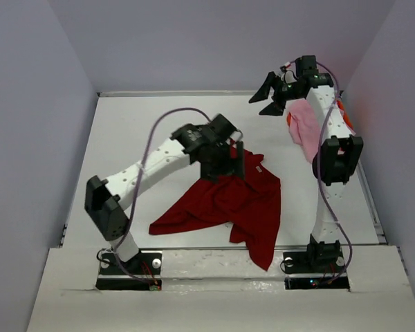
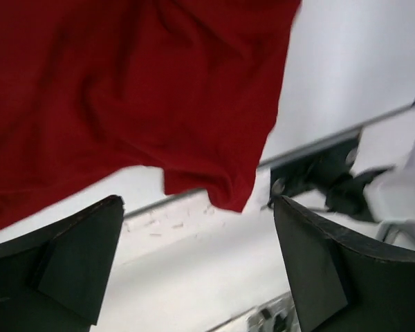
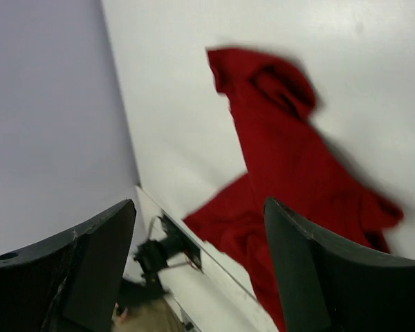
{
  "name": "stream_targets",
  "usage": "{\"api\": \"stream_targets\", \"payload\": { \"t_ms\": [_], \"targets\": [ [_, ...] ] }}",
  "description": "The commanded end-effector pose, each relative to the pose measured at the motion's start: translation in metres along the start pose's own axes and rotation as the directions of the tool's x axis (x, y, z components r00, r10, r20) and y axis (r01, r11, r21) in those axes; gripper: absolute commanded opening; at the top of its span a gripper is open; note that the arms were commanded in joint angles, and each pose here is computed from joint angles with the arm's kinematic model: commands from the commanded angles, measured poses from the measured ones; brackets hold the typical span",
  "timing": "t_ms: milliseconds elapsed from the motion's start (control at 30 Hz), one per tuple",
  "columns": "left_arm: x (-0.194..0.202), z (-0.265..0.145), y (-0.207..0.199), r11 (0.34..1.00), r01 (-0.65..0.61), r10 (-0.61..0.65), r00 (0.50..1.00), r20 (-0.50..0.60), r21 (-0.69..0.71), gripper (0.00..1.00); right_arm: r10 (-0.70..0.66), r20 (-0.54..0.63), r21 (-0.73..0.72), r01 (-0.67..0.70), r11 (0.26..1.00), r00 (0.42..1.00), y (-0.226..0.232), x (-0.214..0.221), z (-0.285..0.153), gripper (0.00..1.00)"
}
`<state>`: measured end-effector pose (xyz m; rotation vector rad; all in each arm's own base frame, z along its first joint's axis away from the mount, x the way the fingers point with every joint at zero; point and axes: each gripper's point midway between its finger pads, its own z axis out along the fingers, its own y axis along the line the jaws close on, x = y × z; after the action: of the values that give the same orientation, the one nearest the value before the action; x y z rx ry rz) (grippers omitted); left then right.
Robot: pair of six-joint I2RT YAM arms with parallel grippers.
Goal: Fold and stack the t-shirts
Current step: Flatten out the tshirt
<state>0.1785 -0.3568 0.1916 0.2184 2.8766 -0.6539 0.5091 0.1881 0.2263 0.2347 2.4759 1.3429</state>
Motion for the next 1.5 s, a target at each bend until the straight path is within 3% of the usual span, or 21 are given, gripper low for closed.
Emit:
{"api": "stream_targets", "payload": {
  "t_ms": [0,33,133,167,267,567,867,1100,1333,1467],
  "targets": [
    [-0.04,-0.035,0.095,0.983,0.169,-0.16,0.981,0.111,-0.07,0.99,-0.049,-0.086,0.277,0.071,0.958,0.995,-0.024,0.081,-0.052,0.79],
    [-0.042,-0.037,0.108,0.986,0.153,-0.144,0.982,0.124,-0.071,0.99,-0.024,-0.101,0.29,0.052,0.956,0.995,-0.035,0.117,-0.063,0.79],
    [-0.039,-0.019,0.147,0.973,0.173,-0.16,0.983,0.091,-0.15,0.99,0.018,-0.112,0.319,0.019,0.947,0.994,-0.05,0.168,-0.08,0.79],
    [-0.038,-0.014,0.156,0.973,0.156,-0.144,0.986,0.078,-0.169,0.99,0.091,-0.165,0.335,-0.031,0.942,0.982,-0.068,0.202,-0.081,0.79],
    [-0.047,-0.001,0.174,0.967,0.139,-0.126,0.989,0.076,-0.215,0.99,0.113,-0.171,0.241,-0.07,0.968,0.979,-0.048,0.258,-0.105,0.79],
    [-0.05,0.017,0.19,0.97,0.153,-0.154,0.988,0.011,-0.186,0.99,0.226,-0.254,0.275,-0.154,0.949,0.94,-0.052,0.349,-0.145,0.79],
    [-0.05,0.012,0.226,0.953,0.255,-0.259,0.966,0.0,-0.163,0.99,0.29,-0.283,0.419,-0.154,0.895,0.914,-0.098,0.428,-0.167,0.76],
    [-0.054,0.006,0.233,0.94,0.323,-0.322,0.946,0.028,-0.112,0.99,0.29,-0.309,0.434,-0.137,0.89,0.906,-0.132,0.462,-0.162,0.72],
    [-0.039,0.008,0.228,0.934,0.35,-0.35,0.937,0.01,-0.065,0.99,0.152,-0.258,0.393,-0.04,0.919,0.954,-0.14,0.458,-0.156,0.72],
    [-0.039,0.002,0.227,0.928,0.374,-0.373,0.927,0.038,-0.014,0.99,0.043,-0.189,0.348,0.026,0.937,0.981,-0.129,0.433,-0.15,0.71]
  ]
}}
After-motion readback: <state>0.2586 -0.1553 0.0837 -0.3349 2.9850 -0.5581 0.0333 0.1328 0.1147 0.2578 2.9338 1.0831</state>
